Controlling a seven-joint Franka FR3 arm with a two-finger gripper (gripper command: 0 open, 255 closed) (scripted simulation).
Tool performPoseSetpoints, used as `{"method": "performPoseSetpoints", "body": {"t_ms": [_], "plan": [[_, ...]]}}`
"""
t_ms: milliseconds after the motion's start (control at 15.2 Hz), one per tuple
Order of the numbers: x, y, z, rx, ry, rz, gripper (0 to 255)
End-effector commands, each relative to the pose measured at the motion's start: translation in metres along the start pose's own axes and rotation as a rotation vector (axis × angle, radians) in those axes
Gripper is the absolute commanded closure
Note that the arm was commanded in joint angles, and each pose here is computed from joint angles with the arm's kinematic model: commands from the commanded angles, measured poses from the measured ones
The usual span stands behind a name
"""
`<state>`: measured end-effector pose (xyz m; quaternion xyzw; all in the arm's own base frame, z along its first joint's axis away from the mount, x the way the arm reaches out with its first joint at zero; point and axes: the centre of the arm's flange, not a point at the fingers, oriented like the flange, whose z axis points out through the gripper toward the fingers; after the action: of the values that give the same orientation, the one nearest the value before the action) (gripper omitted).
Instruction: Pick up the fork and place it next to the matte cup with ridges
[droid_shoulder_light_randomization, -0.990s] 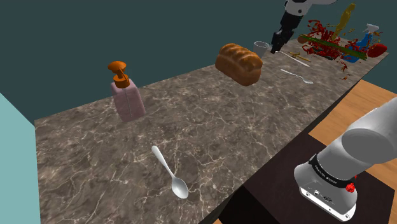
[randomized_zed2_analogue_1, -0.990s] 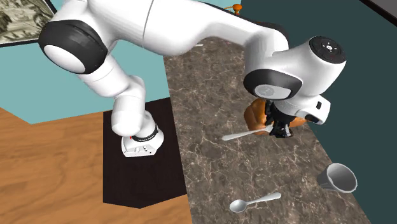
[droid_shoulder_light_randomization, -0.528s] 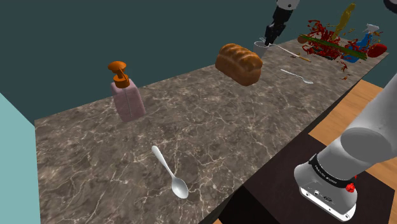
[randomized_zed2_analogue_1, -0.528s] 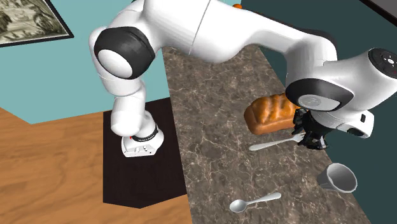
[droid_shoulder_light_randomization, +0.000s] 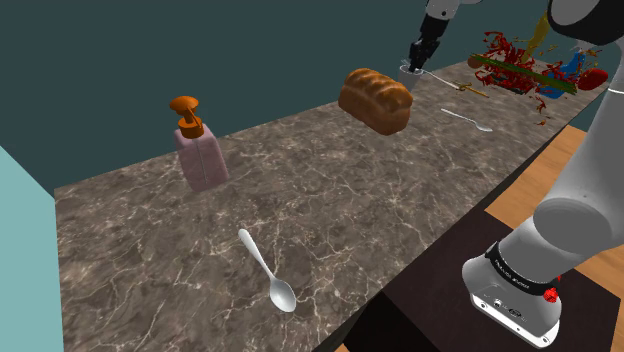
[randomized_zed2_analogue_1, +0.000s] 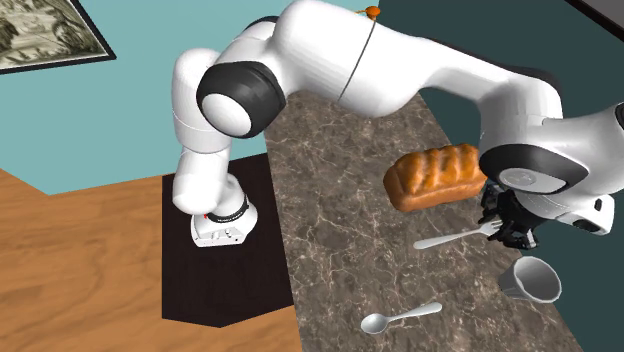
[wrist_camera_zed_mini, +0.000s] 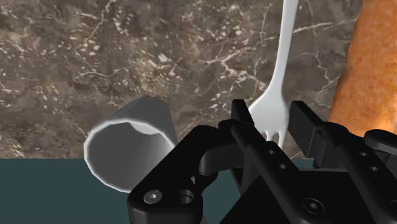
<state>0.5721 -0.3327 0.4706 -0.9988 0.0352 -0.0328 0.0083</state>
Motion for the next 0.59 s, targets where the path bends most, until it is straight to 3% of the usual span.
{"method": "performPoseSetpoints", "body": {"t_ms": [0,528], "plan": [[0.000,0.000,0.010,0.000,0.000,0.000,255],[-0.003,0.001,0.053,0.000,0.000,0.000,255]]}}
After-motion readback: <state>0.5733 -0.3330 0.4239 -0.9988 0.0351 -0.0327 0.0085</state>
